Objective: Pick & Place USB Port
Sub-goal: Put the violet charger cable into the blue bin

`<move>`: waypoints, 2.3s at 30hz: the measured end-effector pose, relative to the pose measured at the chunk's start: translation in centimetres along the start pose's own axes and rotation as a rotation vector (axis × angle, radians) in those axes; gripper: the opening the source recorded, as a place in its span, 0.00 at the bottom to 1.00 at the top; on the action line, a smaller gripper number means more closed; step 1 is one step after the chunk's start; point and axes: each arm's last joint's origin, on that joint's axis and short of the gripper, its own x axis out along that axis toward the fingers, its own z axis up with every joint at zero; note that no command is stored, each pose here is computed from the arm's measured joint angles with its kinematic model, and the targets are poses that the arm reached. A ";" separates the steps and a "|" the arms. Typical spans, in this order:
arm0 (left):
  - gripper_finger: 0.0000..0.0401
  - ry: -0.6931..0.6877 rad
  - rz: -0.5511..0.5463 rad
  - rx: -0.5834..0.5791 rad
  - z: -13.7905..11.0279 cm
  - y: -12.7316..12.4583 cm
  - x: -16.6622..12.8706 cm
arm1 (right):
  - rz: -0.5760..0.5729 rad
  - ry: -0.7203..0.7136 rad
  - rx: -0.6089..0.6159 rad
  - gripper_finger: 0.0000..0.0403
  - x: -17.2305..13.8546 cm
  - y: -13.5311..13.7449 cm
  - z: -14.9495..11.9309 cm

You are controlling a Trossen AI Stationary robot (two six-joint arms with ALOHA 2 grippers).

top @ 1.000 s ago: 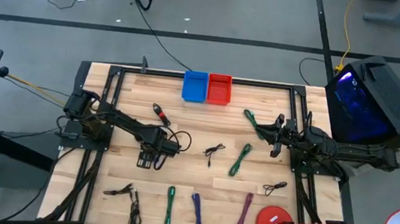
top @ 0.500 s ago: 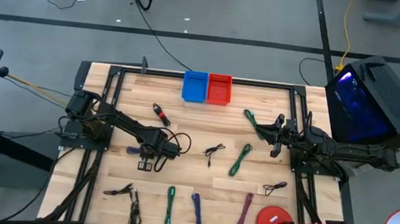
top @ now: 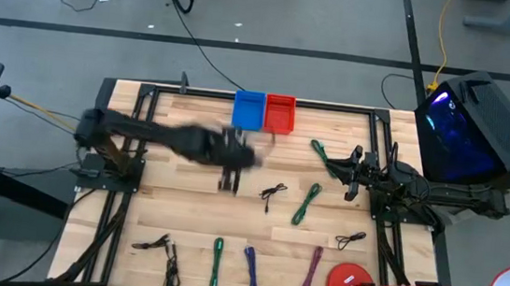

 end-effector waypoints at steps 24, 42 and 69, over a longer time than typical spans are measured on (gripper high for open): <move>0.06 -0.735 0.271 -0.820 -12.2 14.2 3.9 | 0.005 -0.022 -0.015 0.16 0.0 0.1 0.2; 0.06 -0.595 0.211 -0.900 -11.2 15.9 13.9 | 0.010 -0.028 -0.013 0.16 0.0 0.1 0.3; 0.06 -0.413 0.242 -1.009 -13.2 16.5 16.9 | 0.011 -0.034 -0.013 0.16 0.0 0.1 0.3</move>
